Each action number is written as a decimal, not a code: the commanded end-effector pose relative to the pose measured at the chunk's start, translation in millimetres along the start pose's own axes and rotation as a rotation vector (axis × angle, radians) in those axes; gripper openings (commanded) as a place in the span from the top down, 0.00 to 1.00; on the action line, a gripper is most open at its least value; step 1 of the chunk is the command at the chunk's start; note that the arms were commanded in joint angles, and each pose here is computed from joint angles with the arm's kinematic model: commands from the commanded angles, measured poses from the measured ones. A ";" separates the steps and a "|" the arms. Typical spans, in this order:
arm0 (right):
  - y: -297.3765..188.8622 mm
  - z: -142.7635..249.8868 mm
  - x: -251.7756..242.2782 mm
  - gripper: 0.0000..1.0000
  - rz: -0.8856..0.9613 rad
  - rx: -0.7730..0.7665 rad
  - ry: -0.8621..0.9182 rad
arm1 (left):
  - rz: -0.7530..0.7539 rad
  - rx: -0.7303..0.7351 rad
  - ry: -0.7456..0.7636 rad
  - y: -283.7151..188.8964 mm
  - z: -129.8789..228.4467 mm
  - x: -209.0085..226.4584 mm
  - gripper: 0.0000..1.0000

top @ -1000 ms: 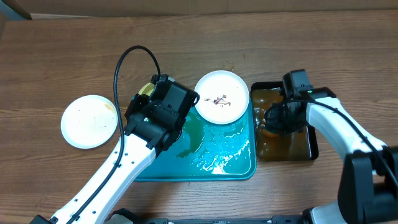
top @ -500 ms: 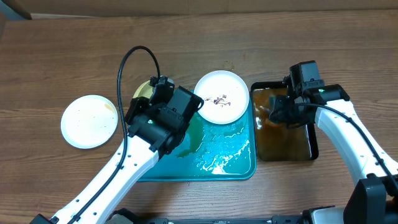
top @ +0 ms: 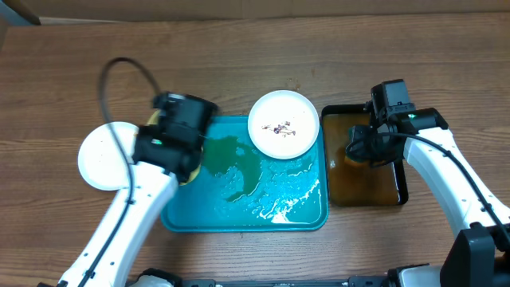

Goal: Clean dirty plates on tray and stack at the side
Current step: 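Carry the yellow plate left and lower it onto the white plate on the table, then open left gripper to release the yellow plate on the stack, then move left gripper to the remaining stained white plate and grip its rim, then pull the stained white plate toward the tray front with left gripper, then move the sponge with right gripper from black tray over the white plate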

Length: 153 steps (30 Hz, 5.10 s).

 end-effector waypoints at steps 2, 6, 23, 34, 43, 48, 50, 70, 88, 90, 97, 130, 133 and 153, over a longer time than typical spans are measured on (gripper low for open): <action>-8.2 -6.5 -3.4 0.96 0.032 -0.039 -0.005 | 0.154 0.054 -0.246 22.2 3.9 30.1 0.96; -8.1 -3.6 -5.7 0.96 0.045 -0.026 -0.004 | 0.278 0.107 -0.455 54.4 19.3 55.3 0.96; -57.3 -6.7 1.1 0.96 -0.029 -0.160 -0.014 | 0.274 0.370 -0.738 154.0 94.1 95.5 0.88; -59.8 -6.6 1.4 0.96 -0.033 -0.167 -0.014 | 0.661 0.165 -0.711 129.2 38.2 52.8 0.26; -59.6 -6.5 1.3 0.96 -0.033 -0.167 -0.014 | 1.036 -0.220 -0.338 44.8 -63.1 -37.1 0.00; -59.5 -6.2 1.2 0.96 -0.033 -0.166 -0.014 | 1.098 -0.425 -0.184 0.6 -107.2 -78.5 0.04; -59.5 -6.3 1.2 0.96 -0.033 -0.166 -0.014 | 1.100 -0.505 -0.134 -15.8 -122.5 -92.8 0.08; -59.3 -5.4 1.3 0.96 -0.034 -0.162 -0.014 | 0.917 -0.409 0.226 -33.9 -202.0 -192.8 0.05; -58.8 -2.5 -0.3 0.96 -0.027 -0.148 -0.013 | 0.952 -0.158 0.309 31.8 -158.2 -260.4 0.42; -58.8 -2.4 -0.3 0.96 -0.027 -0.147 -0.013 | 0.954 -0.131 0.319 34.3 -152.3 -262.2 0.44; -58.7 -1.8 -0.4 0.96 -0.028 -0.144 -0.012 | 0.950 -0.071 0.339 44.4 -136.6 -269.0 0.51; -1.4 2.1 -6.9 0.96 0.036 -0.009 -0.002 | 0.745 0.568 0.233 42.7 -33.2 -221.8 0.96; 18.9 5.3 -6.5 0.96 0.042 0.056 0.003 | 0.746 0.567 0.229 42.8 -33.7 -222.1 0.96; 73.3 -0.8 3.8 0.96 0.025 0.189 0.019 | 0.790 0.568 0.218 37.9 -34.6 -227.8 0.96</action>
Point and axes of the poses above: each gripper's point midway between its finger pads, its own y axis out along the fingers, its own x axis along the line the jaws close on, z = x × y, the point moved 3 cm from there along -y, back along the fingers, and after that the axes turned 10 degrees about y, right-handed, at the moved point
